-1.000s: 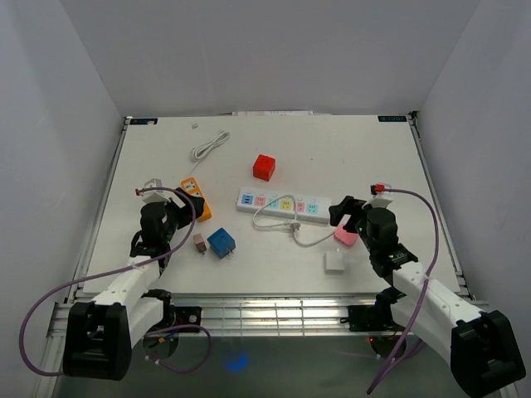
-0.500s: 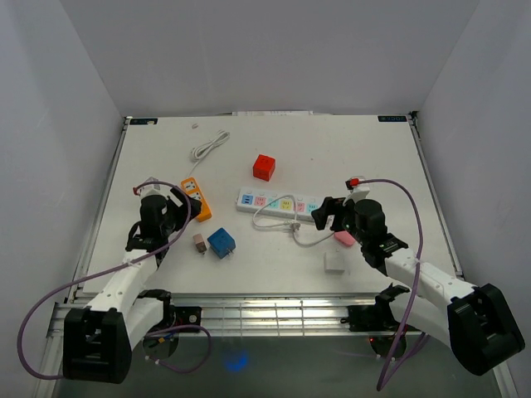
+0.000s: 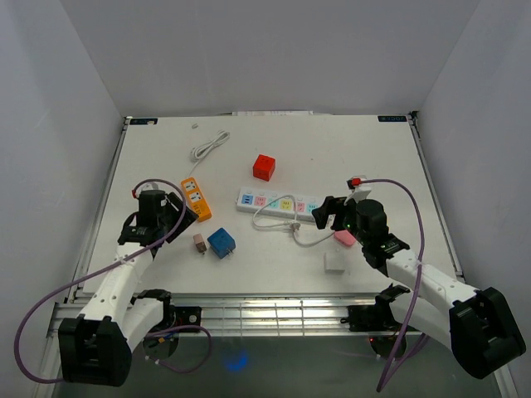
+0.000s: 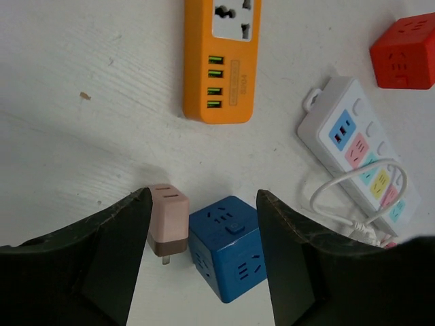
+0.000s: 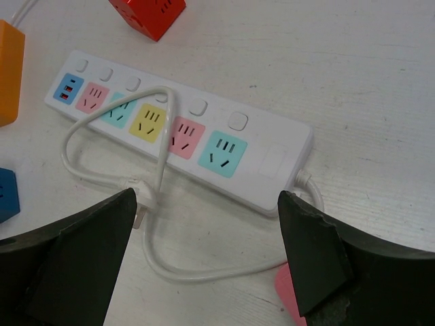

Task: Insert the plug

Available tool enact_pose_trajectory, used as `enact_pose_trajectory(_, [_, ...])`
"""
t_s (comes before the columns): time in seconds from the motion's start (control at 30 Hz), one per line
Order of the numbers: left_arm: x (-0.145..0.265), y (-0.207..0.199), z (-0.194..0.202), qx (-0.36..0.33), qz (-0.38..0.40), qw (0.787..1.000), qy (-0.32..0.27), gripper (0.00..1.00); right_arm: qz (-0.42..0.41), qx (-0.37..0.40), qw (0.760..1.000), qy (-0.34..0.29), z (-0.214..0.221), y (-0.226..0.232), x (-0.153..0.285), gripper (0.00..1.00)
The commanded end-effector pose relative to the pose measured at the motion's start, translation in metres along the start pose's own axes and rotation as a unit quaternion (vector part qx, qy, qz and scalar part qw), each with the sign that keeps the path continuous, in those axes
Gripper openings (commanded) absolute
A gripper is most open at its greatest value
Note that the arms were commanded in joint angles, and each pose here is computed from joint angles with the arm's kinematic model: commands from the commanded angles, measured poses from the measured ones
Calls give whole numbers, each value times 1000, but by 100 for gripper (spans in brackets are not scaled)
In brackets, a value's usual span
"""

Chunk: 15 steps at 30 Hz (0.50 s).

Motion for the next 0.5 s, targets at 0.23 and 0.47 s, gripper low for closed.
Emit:
enact_pose_trajectory(0.23, [-3,4,0,2,-59,998,25,69,6,-1,1000,-20,-9,1,0,89])
enact_pose_trajectory(0.47, [-16,5,9,-19,-61,997,45,69,7,-2,1000,-14,-8,0,-1,89])
Point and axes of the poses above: each gripper's point midway between its finger pads, its own x axis back along the fingers, its own y axis along the line the jaws close on, z = x × y, the point moved 8 cm from there along x, back along the fingers, and after that the axes turned 9 degrees about x, right-handed, at the moved point
